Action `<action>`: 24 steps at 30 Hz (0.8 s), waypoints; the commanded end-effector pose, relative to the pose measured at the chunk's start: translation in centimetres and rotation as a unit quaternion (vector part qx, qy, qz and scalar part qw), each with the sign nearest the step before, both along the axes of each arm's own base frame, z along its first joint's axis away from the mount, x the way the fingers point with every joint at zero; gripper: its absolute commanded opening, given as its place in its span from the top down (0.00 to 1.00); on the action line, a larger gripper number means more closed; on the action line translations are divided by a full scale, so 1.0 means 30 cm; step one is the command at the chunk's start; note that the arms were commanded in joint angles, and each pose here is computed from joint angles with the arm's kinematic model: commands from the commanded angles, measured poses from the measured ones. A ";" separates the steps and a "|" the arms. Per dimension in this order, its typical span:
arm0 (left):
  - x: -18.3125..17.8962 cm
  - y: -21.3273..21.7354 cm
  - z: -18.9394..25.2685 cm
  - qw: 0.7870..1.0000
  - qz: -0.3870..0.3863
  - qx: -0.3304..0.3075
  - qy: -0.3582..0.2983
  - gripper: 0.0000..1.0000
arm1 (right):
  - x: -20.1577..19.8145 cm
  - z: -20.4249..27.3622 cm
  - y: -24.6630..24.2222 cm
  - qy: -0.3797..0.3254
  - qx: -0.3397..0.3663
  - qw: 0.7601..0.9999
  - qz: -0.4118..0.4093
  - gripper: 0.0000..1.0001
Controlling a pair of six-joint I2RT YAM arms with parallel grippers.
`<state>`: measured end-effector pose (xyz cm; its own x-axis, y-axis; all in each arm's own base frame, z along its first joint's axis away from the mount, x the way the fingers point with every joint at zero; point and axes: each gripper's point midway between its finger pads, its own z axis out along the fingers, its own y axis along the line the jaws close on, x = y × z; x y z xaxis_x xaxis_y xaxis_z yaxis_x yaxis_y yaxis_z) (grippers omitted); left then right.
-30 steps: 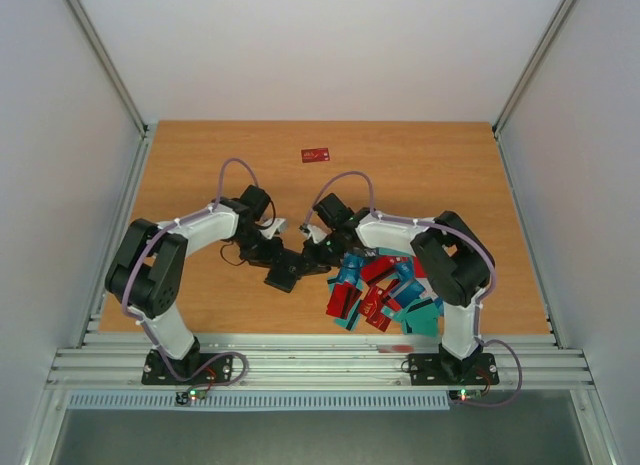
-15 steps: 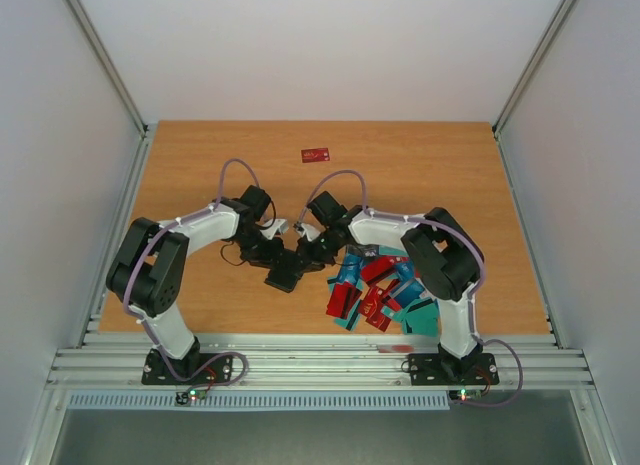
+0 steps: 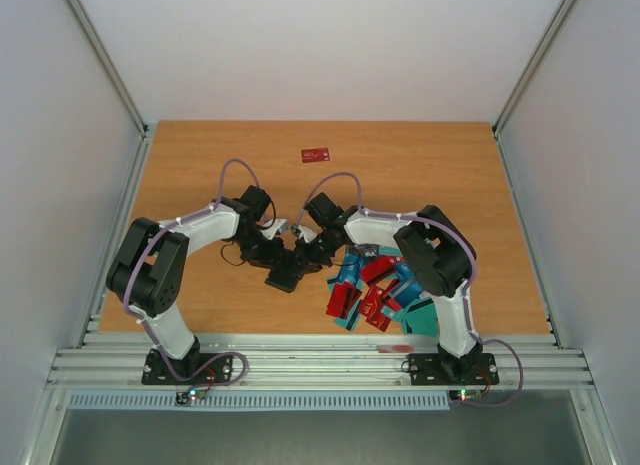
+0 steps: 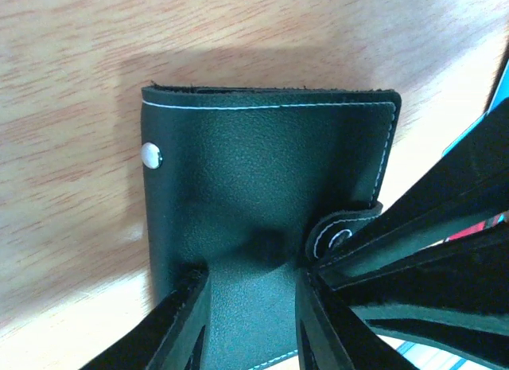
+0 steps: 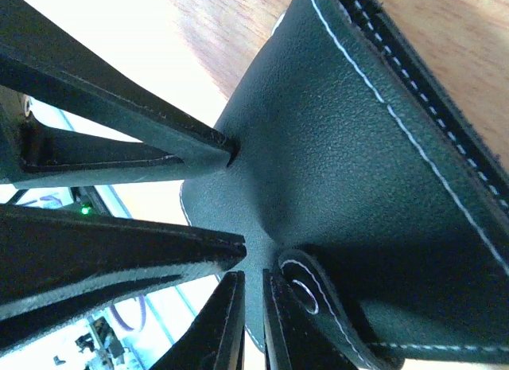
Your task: Put the credit cards into the card holder
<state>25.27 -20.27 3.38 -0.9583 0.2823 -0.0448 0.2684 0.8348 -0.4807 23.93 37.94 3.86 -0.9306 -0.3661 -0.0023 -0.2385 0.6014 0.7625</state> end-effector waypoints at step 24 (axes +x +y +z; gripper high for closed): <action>-0.051 -0.039 -0.005 0.998 -0.034 -0.038 0.034 0.69 | 0.015 -0.181 0.020 0.142 0.005 0.990 -0.013 0.98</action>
<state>25.32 -19.97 3.08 -0.9538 0.2973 -0.0431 0.2796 0.8261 -0.4892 23.33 39.36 3.15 -0.8745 -0.4372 0.2099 -0.0050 0.4409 0.8976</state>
